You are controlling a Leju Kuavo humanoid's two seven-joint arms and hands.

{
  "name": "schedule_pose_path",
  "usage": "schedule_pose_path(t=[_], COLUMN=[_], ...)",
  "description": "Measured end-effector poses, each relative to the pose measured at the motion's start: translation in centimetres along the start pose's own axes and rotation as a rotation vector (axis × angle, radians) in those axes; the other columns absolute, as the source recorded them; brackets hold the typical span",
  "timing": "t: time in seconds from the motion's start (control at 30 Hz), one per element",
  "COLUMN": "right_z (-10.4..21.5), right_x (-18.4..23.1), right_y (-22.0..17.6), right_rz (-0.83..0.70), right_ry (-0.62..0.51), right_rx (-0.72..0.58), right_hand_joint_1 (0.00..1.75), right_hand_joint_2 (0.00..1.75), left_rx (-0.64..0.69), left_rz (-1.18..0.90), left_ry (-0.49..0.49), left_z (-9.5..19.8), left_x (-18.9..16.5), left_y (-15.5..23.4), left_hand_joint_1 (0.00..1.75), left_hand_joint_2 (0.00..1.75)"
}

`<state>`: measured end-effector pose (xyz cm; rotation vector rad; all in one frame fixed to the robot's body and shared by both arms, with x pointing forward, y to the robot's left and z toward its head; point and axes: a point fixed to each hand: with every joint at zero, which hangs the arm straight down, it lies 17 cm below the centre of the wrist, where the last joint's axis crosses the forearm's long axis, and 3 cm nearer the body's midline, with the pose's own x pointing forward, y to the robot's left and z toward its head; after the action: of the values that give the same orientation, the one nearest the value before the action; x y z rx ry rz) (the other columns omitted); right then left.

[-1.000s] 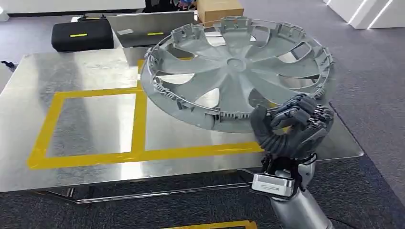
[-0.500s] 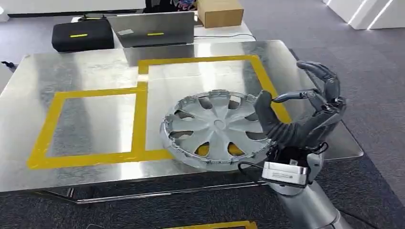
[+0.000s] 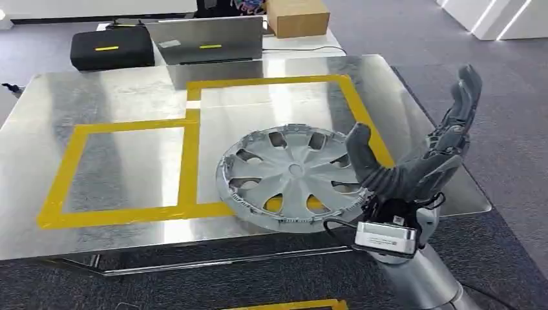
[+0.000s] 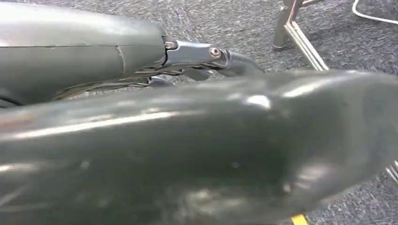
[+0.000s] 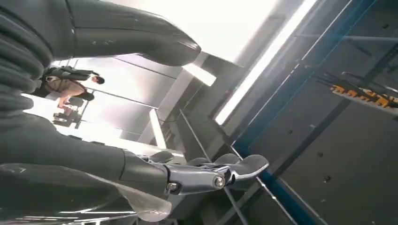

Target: Take the parts from the cabinet and place them on the table.

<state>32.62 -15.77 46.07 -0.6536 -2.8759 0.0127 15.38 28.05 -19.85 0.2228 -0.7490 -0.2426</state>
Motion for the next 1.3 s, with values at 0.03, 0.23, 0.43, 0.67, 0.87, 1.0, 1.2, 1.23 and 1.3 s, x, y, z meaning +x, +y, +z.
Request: schedule_pose_path(t=[0.03,0.23,0.43,0.67,0.87,1.0,1.2,1.23,1.3], right_z=[0.0,0.5,3.4,5.0,5.2,5.3,5.4,5.4,5.4], right_x=[0.0,-0.1,-1.9,-3.3,-3.5,-3.5,-3.6,-3.6,-3.6], right_y=[0.0,-0.1,-4.1,-7.0,-7.5,-7.5,-7.7,-7.7,-7.7], right_rz=[0.001,0.032,0.144,0.225,0.24,0.242,0.247,0.247,0.247], right_ry=[-0.001,-0.008,0.037,0.07,0.073,0.076,0.079,0.079,0.079], right_rx=[0.0,0.019,0.018,0.016,0.015,0.016,0.016,0.016,0.016], right_hand_joint_1=[0.0,0.0,0.0,0.0,0.0,0.0,0.0,0.0,0.0], right_hand_joint_2=[1.75,1.75,1.75,1.75,1.75,1.75,1.75,1.75,1.75], left_rx=[0.001,0.013,0.014,0.022,0.025,0.025,0.025,0.025,0.025], left_rz=[0.002,0.026,0.083,0.1,0.103,0.103,0.103,0.103,0.103], left_ry=[-0.001,0.004,0.041,0.059,0.058,0.058,0.058,0.058,0.058], left_z=[0.0,0.0,1.0,1.5,1.5,1.5,1.5,1.5,1.5], left_x=[0.0,0.0,-1.6,-2.3,-2.2,-2.2,-2.2,-2.2,-2.2], left_y=[0.0,0.2,-0.2,-0.2,-0.2,-0.2,-0.2,-0.2,-0.2], left_hand_joint_1=[0.0,0.0,0.0,0.0,0.0,0.0,0.0,0.0,0.0], left_hand_joint_2=[0.0,0.0,0.0,0.0,0.0,0.0,0.0,0.0,0.0])
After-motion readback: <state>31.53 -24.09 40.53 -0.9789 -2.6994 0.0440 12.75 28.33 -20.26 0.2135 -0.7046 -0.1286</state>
